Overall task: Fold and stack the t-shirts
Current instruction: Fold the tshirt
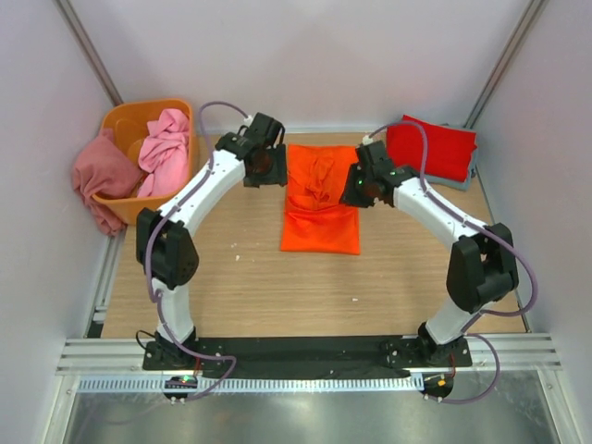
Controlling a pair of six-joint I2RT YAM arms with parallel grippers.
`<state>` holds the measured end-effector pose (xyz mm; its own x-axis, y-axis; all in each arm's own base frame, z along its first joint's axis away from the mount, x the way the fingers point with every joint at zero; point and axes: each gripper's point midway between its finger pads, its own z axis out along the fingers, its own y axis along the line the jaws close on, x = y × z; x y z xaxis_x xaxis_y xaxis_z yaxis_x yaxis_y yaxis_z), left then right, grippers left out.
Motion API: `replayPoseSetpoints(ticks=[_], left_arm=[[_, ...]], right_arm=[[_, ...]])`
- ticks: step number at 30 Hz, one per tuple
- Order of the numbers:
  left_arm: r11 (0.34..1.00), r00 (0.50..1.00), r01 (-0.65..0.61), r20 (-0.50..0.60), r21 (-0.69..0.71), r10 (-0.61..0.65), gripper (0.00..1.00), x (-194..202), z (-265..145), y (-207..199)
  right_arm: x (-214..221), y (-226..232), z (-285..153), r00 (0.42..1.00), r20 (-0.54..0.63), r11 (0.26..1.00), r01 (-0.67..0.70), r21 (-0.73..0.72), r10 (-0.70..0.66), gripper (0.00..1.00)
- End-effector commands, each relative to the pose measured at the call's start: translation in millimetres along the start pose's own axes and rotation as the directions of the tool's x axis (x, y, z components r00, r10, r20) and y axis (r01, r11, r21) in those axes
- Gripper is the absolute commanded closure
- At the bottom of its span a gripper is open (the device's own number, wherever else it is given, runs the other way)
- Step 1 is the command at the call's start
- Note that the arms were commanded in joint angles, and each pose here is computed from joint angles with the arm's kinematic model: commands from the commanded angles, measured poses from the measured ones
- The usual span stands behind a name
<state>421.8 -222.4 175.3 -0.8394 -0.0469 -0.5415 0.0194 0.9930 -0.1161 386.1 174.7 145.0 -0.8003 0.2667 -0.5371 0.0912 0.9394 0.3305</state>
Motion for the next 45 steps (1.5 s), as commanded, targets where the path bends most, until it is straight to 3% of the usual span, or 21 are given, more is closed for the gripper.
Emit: replayPoseSetpoints(ticks=[1,6,18,25,32,35,39,45], left_arm=[[0.996,0.999,0.021,-0.036,0.091,-0.017,0.35,28,13,-9],[0.994,0.995,0.018,-0.103,0.109,-0.006,0.41,57,36,-19],[0.997,0.985,0.004,-0.17,0.081,0.01,0.43,65,88,-36],[0.999,0.99,-0.049,-0.13,0.015,0.05,0.43,40,113,-34],[0.998,0.987,-0.06,-0.151,-0.031,0.054,0.42,24,151,-17],[0.998,0.989,-0.056,-0.14,-0.032,0.051,0.39,18,140,-16],[0.999,0.997,-0.037,-0.062,-0.035,0.035,0.29,1,104,-11],[1.0,0.999,0.008,0.044,-0.017,-0.007,0.18,-13,30,0]], right_arm=[[37,34,22,0.994,-0.107,0.984,-0.014,-0.18,-0.005,0.73],[40,32,49,0.99,-0.141,0.986,0.006,-0.168,-0.03,0.76],[21,-6,104,0.98,-0.199,0.998,-0.002,-0.065,-0.011,0.76],[13,-25,119,0.98,-0.198,0.999,-0.038,-0.03,0.031,0.77],[-4,-24,101,0.988,-0.152,1.0,-0.02,-0.015,0.018,0.76],[-22,-14,79,0.994,-0.107,0.999,0.001,-0.038,-0.005,0.7],[-47,2,40,0.999,-0.029,0.995,0.036,-0.088,-0.038,0.5],[-41,2,2,0.998,0.016,0.991,0.064,-0.119,-0.063,0.36]])
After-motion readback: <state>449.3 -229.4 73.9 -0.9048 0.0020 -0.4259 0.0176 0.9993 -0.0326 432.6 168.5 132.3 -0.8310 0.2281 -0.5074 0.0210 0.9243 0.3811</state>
